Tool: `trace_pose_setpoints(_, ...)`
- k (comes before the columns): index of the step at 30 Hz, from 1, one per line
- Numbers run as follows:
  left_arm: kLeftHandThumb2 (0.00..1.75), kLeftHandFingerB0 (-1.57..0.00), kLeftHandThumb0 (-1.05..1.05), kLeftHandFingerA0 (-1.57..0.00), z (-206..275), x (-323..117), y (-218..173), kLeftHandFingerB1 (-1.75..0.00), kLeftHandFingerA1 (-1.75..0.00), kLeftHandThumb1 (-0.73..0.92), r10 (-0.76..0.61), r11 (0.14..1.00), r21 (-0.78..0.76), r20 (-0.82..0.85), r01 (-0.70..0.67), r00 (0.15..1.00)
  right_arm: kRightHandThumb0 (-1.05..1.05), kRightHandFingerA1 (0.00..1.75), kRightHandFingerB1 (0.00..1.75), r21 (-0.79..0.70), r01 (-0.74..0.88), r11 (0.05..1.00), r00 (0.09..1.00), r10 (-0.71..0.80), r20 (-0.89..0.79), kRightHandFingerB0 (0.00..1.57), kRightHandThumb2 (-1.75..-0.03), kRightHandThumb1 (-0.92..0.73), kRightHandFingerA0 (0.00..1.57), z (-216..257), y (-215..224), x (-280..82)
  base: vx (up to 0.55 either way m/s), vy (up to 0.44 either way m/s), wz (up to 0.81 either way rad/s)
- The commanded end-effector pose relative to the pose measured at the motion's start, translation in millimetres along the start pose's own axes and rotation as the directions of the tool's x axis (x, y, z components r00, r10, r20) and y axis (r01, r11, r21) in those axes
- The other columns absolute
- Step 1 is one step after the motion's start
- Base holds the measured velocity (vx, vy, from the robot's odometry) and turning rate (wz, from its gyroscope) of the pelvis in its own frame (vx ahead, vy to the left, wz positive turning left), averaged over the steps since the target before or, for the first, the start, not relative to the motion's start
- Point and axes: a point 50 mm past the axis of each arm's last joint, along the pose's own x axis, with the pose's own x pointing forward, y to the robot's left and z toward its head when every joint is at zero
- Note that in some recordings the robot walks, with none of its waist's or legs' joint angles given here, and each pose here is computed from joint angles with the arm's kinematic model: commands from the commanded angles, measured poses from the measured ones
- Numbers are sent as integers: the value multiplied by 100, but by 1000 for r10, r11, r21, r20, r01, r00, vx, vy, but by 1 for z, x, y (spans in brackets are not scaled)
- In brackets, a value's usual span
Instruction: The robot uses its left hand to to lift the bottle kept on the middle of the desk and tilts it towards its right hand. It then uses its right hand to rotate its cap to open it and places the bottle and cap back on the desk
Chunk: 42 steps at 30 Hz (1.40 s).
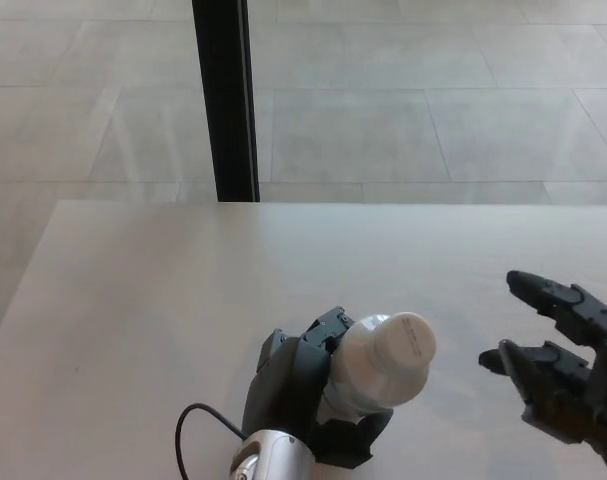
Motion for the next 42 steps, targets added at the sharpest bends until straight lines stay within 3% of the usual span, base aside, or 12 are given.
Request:
trace_pose_setpoints(1,108,-69,2,-77,-17,-1,3,-149,-175,60,8,999,54,-117,-2,993,-52,86,34,-76,-84,994,993,90,79,36,-58,-56,66,14,10,4,0,0,0)
trace_pose_setpoints(7,110,-71,3,-72,-22,-3,2,-127,-174,61,15,996,92,-117,-4,993,-56,88,47,-97,-134,986,973,150,175,29,-78,-43,72,35,19,11,0,0,0)
trace_pose_setpoints(8,112,-82,7,-104,-22,-3,3,-109,-139,59,15,996,93,-122,-4,992,-51,89,36,-106,-140,984,971,158,181,35,-56,-55,70,38,20,11,0,0,0)
trace_pose_setpoints(10,97,-61,0,-77,-22,-3,3,-84,-147,66,21,995,98,-125,-9,992,-53,91,37,-145,-148,978,967,174,188,30,-56,-53,64,41,22,11,0,0,0)
trace_pose_setpoints(11,116,-57,1,-91,-22,-3,3,-76,-102,59,25,994,104,-130,-12,991,-54,91,37,-156,-158,975,964,186,189,29,-56,-52,63,42,23,11,0,0,0)
trace_pose_setpoints(18,116,-66,2,-88,-21,0,4,-83,-101,58,23,993,117,-145,-6,989,-59,89,47,-262,-170,950,954,225,198,20,-76,-38,63,51,28,12,0,0,0)
trace_pose_setpoints(19,99,-65,2,-69,-21,0,4,-98,-161,65,26,993,119,-143,-8,989,-58,89,47,-273,-176,946,952,234,199,20,-76,-38,63,51,29,12,0,0,0)
trace_pose_setpoints(26,87,-68,3,-73,-22,-1,8,-123,-173,66,15,993,119,-97,-3,995,-60,86,45,-329,-238,914,943,298,147,20,-73,-38,60,50,33,3,0,0,0)
trace_pose_setpoints(27,85,-64,1,-72,-23,-1,8,-91,-141,67,23,990,138,-88,-11,996,-60,87,45,-352,-267,897,937,327,121,19,-73,-38,60,48,33,1,0,0,0)
trace_pose_setpoints(31,81,-69,-3,-74,-24,-2,7,-130,-162,71,24,993,118,-100,-12,995,-55,88,44,-403,-312,860,923,375,84,18,-72,-35,62,46,33,0,0,0,0)
trace_pose_setpoints(33,74,-65,-5,-74,-23,0,7,-93,-136,73,25,990,139,-97,-11,995,-55,88,44,-413,-320,853,923,379,66,18,-71,-35,64,46,32,1,0,0,0)
trace_pose_setpoints(42,83,-49,0,-60,-22,-1,7,-69,-90,71,29,988,156,-88,-15,996,-51,92,36,-425,-325,845,929,368,23,37,-55,-47,78,41,29,2,0,0,0)
